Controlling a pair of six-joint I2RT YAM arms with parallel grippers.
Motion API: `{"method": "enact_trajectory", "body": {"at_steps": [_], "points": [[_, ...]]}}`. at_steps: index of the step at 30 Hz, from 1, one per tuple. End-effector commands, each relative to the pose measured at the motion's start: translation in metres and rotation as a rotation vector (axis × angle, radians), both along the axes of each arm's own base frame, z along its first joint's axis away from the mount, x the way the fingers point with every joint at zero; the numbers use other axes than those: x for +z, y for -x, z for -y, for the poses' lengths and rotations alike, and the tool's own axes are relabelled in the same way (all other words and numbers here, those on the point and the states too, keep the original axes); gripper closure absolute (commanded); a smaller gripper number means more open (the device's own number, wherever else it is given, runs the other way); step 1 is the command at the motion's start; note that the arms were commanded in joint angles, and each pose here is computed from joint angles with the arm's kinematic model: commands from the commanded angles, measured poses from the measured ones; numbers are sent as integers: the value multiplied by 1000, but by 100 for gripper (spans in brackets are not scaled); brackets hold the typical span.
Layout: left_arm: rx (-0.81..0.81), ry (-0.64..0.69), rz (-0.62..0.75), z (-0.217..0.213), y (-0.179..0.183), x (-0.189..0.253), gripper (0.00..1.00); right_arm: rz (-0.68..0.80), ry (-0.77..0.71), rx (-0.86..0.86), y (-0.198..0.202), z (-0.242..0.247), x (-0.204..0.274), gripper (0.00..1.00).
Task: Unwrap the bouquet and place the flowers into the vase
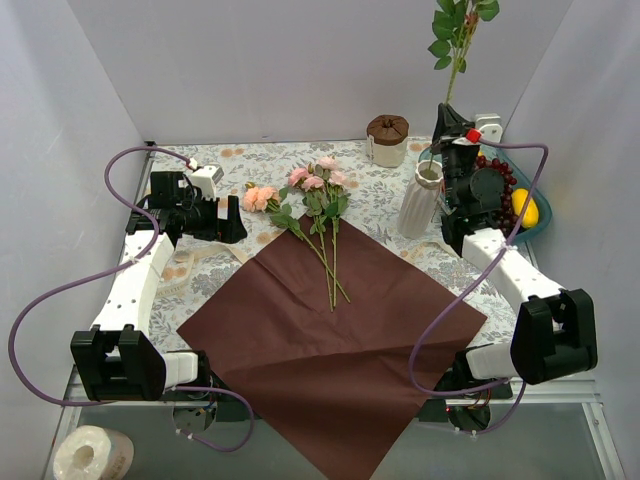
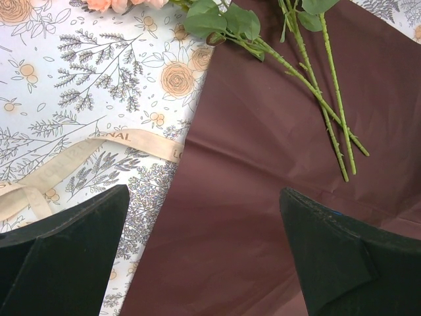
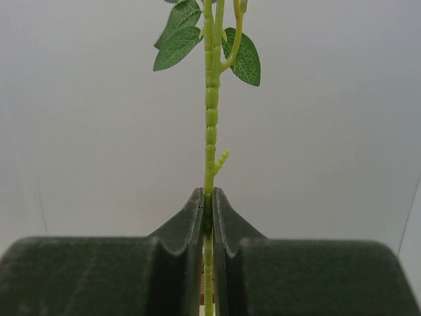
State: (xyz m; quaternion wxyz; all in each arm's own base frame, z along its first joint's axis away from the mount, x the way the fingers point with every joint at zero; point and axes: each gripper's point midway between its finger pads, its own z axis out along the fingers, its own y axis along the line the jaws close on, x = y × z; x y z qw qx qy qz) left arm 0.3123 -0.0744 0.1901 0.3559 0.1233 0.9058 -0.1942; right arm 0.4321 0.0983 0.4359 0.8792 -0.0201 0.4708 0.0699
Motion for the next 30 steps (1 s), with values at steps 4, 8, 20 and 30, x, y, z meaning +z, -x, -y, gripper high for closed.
{"method": "enact_trajectory", "body": {"at_steps": [4,8,20,30], "points": [[-22,9,76,3,-4,26,2,-120,-20,-107,18,28,-8,63],[-22,19,98,4,-5,34,2,-240,-24,-112,31,32,-36,28],[-13,28,116,5,-2,40,2,-326,173,235,75,-45,-37,31],[5,24,117,3,-1,42,2,-955,408,511,61,-164,-205,37]]}}
